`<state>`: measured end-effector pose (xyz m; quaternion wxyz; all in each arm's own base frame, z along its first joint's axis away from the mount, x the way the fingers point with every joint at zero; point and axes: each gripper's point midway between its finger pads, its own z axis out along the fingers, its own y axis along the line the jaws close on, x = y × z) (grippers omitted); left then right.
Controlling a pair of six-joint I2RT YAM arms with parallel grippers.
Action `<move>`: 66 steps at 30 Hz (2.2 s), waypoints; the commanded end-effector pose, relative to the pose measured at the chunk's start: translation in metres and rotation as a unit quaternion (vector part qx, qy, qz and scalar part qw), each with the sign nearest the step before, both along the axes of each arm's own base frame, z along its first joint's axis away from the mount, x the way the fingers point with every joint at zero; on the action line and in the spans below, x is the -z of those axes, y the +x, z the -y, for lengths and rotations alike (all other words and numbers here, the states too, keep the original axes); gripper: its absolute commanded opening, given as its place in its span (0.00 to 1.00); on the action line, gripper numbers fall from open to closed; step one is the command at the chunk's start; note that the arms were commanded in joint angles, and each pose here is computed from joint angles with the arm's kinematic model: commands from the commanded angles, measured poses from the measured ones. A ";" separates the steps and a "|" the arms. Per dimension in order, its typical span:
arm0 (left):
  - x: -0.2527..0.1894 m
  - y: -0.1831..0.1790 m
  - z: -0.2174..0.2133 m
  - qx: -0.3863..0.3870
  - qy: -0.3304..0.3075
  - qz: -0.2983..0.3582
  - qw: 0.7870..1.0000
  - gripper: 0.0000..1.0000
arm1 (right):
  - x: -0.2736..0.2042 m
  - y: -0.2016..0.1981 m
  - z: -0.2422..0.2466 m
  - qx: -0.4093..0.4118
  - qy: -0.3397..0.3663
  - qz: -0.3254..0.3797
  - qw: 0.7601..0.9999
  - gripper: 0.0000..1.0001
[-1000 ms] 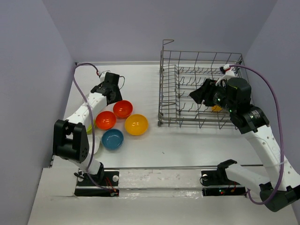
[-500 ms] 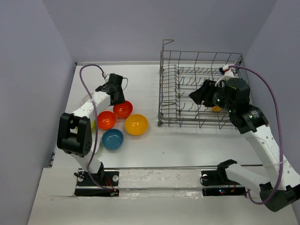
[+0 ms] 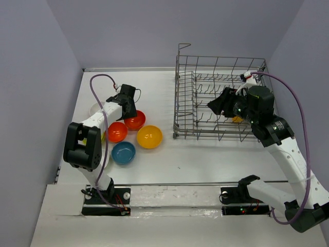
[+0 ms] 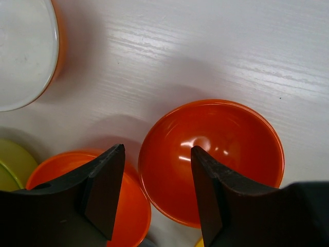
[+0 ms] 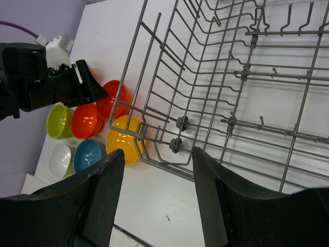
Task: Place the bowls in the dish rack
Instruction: Pick up the bowl from the corner of the board.
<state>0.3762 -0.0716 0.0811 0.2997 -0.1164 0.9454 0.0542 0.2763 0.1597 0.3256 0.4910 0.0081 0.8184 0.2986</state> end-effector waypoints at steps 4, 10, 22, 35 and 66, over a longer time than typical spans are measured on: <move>0.011 -0.007 0.000 0.007 0.005 -0.018 1.000 0.63 | -0.005 0.003 -0.005 -0.011 0.003 0.018 1.000 0.61; 0.015 -0.004 0.002 0.011 0.003 -0.020 1.000 0.58 | -0.006 0.002 -0.004 -0.011 0.003 0.019 1.000 0.61; 0.022 -0.006 0.006 0.013 -0.010 -0.024 1.000 0.41 | -0.002 0.002 -0.004 -0.009 -0.001 0.016 1.000 0.62; -0.004 0.001 0.009 0.020 -0.019 0.010 1.000 0.00 | -0.007 0.008 -0.003 -0.003 -0.009 0.010 1.000 0.61; -0.245 -0.017 0.018 0.060 -0.088 0.238 0.965 0.00 | -0.056 0.075 -0.173 -0.073 -0.078 0.013 0.994 0.57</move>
